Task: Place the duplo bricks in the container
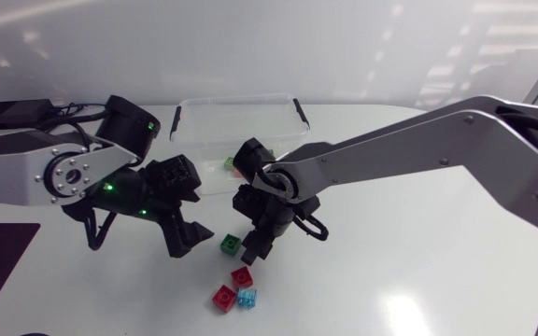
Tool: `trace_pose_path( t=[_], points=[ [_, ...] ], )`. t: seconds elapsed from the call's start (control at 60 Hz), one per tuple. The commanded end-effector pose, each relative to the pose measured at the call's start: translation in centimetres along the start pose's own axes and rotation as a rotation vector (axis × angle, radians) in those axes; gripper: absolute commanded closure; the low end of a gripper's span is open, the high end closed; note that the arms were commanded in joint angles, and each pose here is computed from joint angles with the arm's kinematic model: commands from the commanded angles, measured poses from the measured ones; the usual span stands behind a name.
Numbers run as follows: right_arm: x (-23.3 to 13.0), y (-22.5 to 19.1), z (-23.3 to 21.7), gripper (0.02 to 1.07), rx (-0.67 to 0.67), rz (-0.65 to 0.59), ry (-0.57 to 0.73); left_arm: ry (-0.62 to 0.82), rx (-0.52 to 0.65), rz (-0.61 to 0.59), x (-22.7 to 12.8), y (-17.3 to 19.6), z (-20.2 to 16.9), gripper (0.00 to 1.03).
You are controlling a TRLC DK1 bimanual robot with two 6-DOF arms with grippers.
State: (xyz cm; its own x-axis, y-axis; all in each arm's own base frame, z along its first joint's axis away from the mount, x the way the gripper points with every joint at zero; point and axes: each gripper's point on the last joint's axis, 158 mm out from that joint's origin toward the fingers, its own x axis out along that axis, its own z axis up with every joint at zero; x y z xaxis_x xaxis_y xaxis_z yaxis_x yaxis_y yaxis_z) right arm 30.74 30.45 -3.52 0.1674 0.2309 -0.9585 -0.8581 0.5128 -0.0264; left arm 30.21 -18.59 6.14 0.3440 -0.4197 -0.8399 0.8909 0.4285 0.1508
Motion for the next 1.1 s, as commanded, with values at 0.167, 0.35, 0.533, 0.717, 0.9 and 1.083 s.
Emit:
trace_pose_path(
  t=[0.167,0.35,0.533,0.717,0.9,1.083],
  points=[
    [-2.7,-1.6,-0.5,0.83,0.024,-0.027,-0.015,0.058,0.000,-0.073,3.1,-1.5,0.2,0.05],
    [-10.2,-3.2,1.5,0.83,0.062,-0.083,-0.151,0.123,-0.006,-0.115,5.7,-3.3,-0.1,0.05],
    [-18.4,-6.4,5.2,0.83,0.131,-0.164,-0.344,0.161,-0.022,-0.103,8.0,-3.6,-0.3,0.05],
    [-22.6,-8.9,8.4,0.83,0.178,-0.216,-0.479,0.220,-0.028,-0.079,10.1,-3.4,-1.6,0.06],
    [-25.3,-11.8,11.8,0.82,0.220,-0.256,-0.572,0.259,-0.028,-0.084,11.0,-3.7,-2.7,0.30],
    [-23.8,-15.5,14.7,0.82,0.260,-0.282,-0.603,0.255,-0.035,-0.071,11.1,-3.8,-3.1,0.74]
  ],
)
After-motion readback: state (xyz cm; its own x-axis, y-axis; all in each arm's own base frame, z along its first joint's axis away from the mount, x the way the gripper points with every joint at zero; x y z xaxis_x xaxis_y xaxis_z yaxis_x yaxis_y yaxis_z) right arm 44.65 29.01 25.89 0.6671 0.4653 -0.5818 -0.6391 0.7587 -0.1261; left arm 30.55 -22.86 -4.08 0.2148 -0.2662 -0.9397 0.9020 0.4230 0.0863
